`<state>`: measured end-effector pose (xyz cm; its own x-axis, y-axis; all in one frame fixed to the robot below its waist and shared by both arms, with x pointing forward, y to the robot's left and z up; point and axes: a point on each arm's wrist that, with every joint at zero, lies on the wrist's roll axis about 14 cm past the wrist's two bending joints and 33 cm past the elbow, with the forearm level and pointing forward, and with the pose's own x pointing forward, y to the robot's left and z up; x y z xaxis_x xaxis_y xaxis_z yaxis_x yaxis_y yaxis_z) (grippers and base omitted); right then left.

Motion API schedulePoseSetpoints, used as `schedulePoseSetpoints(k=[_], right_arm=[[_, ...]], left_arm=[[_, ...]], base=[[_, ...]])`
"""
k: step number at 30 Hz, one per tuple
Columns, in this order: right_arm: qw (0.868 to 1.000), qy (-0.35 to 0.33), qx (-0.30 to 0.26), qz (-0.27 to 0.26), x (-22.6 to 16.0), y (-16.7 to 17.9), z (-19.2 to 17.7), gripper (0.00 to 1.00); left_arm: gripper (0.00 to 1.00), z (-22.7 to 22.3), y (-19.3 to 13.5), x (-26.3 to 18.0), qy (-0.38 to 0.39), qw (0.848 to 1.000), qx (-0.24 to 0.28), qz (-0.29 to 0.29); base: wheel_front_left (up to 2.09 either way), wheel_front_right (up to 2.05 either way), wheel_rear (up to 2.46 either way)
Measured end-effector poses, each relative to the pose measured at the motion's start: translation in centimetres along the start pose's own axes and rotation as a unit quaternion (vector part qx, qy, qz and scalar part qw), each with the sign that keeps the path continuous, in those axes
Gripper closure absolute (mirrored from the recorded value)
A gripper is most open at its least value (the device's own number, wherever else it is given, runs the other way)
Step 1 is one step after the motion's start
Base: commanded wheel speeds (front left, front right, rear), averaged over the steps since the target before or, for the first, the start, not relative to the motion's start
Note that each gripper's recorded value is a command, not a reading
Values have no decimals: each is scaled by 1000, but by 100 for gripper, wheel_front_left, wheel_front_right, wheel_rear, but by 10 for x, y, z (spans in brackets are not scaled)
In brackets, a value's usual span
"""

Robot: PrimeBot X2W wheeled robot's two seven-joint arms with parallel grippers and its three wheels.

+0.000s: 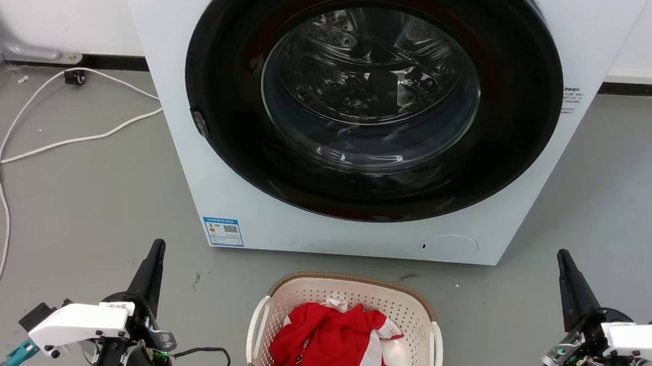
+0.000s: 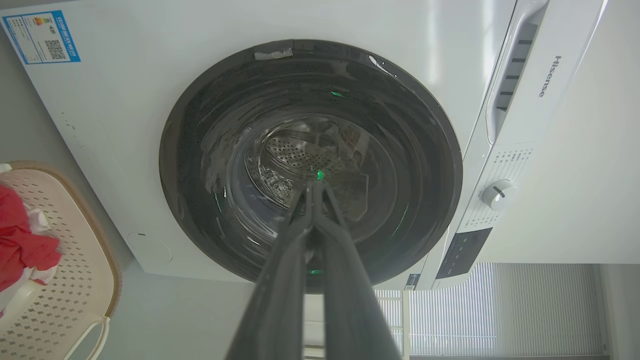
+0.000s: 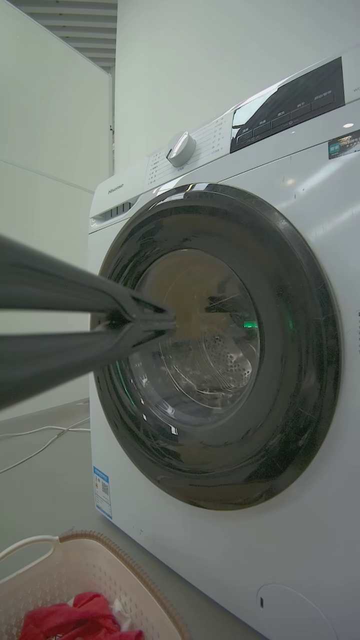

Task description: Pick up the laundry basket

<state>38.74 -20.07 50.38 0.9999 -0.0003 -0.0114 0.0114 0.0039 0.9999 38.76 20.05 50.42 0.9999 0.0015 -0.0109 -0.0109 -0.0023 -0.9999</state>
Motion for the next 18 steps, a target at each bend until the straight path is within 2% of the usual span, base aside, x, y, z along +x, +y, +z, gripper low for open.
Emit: schedulePoseSetpoints(k=[13, 14, 15, 16, 18], right_arm=[[1000, 0, 0, -2, -1, -1, 0, 100], [1000, 0, 1, -8, -2, -6, 0, 0], [1000, 0, 1, -8, -2, -6, 0, 100], [1000, -1, 2, -24, -7, -17, 0, 0], [1000, -4, 2, -30, -10, -20, 0, 0]], left_arm=[[100, 0, 2, -1, -1, 1000, -1, 2], [0, 0, 6, -2, -1, 1000, -3, 8], [100, 0, 6, -2, -1, 1000, -3, 8], [0, -2, 17, -7, -1, 1000, -5, 25], [0, -3, 21, -9, -2, 1000, -5, 31]], base=[[0, 0, 0], [0, 0, 0], [0, 0, 0], [0, 0, 0], [0, 0, 0]])
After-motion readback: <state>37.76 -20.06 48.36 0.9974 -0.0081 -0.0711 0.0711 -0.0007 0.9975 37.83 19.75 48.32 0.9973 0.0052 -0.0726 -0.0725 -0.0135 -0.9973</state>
